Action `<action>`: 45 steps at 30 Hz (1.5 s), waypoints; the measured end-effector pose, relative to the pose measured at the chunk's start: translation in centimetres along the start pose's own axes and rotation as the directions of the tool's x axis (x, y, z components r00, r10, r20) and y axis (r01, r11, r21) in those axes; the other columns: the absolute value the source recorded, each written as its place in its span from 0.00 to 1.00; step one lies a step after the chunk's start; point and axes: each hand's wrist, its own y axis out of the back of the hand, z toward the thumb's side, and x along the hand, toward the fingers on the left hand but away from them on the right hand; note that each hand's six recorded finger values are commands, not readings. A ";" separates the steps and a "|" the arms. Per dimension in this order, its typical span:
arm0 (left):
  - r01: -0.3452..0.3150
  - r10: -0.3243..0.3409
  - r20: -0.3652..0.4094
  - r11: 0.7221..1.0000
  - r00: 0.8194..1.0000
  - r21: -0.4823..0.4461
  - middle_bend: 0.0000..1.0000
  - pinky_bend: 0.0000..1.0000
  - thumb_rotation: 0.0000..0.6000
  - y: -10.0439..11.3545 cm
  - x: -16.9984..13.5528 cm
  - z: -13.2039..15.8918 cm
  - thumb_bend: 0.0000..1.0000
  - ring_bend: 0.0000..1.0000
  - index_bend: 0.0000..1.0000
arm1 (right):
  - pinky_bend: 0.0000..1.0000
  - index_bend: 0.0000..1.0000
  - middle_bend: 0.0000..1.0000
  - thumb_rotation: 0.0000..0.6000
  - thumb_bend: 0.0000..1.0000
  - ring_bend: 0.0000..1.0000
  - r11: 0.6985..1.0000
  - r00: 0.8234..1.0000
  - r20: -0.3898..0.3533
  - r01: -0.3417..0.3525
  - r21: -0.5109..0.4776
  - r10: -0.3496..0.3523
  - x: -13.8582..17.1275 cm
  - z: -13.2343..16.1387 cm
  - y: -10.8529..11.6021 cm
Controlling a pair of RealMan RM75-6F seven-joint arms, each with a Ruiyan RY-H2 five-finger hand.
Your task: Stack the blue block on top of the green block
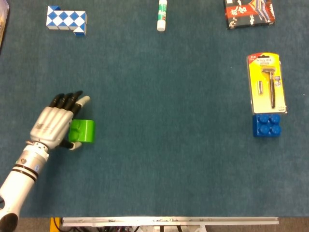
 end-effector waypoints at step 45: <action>0.141 -0.149 0.038 0.978 0.988 0.150 0.00 0.05 1.00 1.5 1.5 -0.3 0.20 0.00 0.35 | 0.33 0.39 0.30 1.00 0.43 0.27 1.000 1.000 -0.002 -0.008 0.002 0.008 0.0 0.1 -0.1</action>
